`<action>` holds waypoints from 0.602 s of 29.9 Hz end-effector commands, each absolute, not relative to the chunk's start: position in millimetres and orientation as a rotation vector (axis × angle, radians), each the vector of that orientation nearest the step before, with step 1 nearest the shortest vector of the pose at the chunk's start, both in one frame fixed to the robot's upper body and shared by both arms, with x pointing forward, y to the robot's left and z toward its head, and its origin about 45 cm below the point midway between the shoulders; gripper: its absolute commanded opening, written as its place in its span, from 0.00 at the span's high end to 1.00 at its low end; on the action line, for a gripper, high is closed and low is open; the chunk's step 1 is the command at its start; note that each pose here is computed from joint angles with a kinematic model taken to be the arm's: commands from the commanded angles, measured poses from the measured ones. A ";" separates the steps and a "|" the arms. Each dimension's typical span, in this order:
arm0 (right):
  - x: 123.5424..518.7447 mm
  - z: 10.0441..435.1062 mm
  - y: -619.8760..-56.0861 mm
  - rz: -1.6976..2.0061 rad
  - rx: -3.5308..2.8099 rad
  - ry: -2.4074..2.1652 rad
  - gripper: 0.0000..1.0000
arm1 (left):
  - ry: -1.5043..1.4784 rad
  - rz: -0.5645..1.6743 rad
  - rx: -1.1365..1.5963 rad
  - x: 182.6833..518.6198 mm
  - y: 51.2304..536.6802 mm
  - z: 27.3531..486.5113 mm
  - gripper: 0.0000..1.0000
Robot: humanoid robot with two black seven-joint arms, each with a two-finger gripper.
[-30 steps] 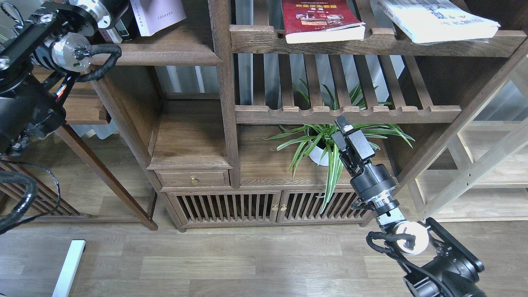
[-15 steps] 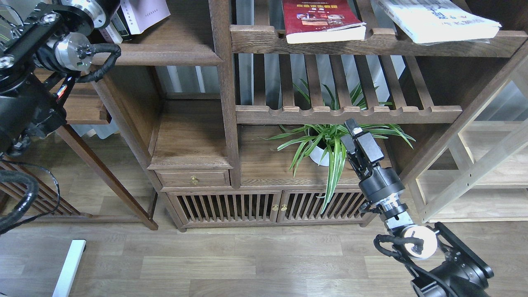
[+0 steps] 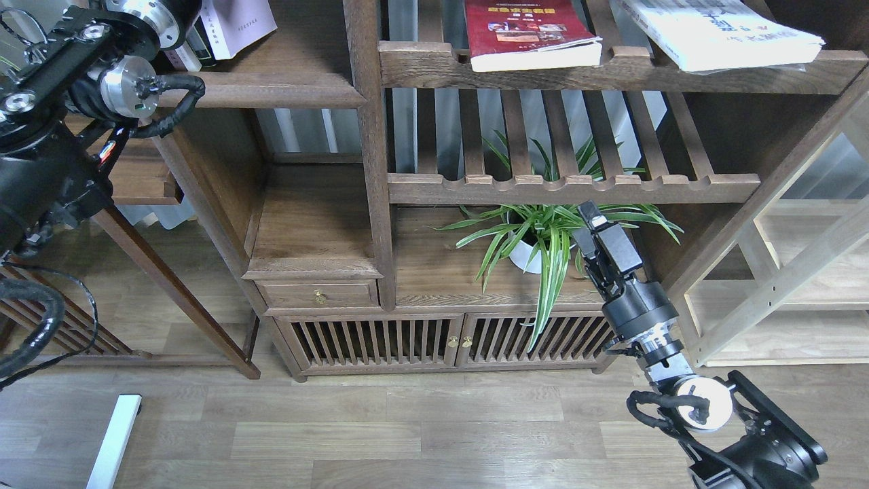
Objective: Organize books on shelf
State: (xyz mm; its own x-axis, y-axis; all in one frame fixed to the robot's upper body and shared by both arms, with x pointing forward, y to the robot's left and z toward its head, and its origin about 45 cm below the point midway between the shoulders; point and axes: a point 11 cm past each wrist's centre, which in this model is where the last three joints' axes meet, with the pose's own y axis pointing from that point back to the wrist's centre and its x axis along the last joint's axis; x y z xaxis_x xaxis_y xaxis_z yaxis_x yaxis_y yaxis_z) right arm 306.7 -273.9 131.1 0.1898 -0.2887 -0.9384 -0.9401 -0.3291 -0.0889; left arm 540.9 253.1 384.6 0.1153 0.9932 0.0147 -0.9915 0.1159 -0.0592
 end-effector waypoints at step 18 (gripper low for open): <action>304.8 130.5 -275.5 1.156 -1.750 1.166 0.04 | -0.222 1.436 -0.099 537.1 257.4 379.0 0.94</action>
